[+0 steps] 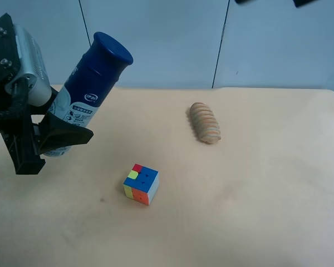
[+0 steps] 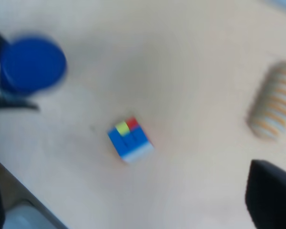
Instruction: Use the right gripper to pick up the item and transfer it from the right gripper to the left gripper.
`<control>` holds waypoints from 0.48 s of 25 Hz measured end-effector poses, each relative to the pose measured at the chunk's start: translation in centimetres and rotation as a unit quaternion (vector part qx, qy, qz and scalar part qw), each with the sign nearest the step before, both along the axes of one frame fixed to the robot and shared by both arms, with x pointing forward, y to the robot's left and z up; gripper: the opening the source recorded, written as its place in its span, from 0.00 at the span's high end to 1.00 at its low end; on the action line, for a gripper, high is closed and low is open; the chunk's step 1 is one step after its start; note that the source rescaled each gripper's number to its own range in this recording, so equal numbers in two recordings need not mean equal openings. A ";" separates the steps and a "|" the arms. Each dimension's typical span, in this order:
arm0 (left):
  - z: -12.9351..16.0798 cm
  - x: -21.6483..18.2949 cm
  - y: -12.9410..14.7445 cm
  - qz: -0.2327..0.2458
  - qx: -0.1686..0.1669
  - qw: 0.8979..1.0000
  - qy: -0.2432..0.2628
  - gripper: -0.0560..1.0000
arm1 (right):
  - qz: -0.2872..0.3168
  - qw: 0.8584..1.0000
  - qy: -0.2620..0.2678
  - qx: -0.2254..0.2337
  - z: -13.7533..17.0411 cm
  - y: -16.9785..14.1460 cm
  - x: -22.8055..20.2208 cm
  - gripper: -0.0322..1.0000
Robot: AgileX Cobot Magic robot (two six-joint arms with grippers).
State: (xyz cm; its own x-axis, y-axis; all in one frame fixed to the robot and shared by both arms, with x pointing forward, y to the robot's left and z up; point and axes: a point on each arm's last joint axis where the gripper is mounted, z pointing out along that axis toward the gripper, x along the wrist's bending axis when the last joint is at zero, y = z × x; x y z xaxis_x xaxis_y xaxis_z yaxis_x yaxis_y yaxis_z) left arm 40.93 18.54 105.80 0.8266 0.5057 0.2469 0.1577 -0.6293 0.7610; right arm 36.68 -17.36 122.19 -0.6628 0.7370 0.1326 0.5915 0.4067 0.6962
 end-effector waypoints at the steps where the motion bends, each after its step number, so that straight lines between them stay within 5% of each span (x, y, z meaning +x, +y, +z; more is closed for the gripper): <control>1: 0.0 0.0 0.0 0.000 0.000 1.000 0.000 0.91 | -0.004 1.000 0.001 -0.013 -1.0 -0.7 -0.6 0.00; 12: 0.0 0.0 0.0 0.000 0.000 1.000 0.000 0.91 | -0.029 0.996 -0.007 -0.088 -11.1 -8.3 -7.5 0.00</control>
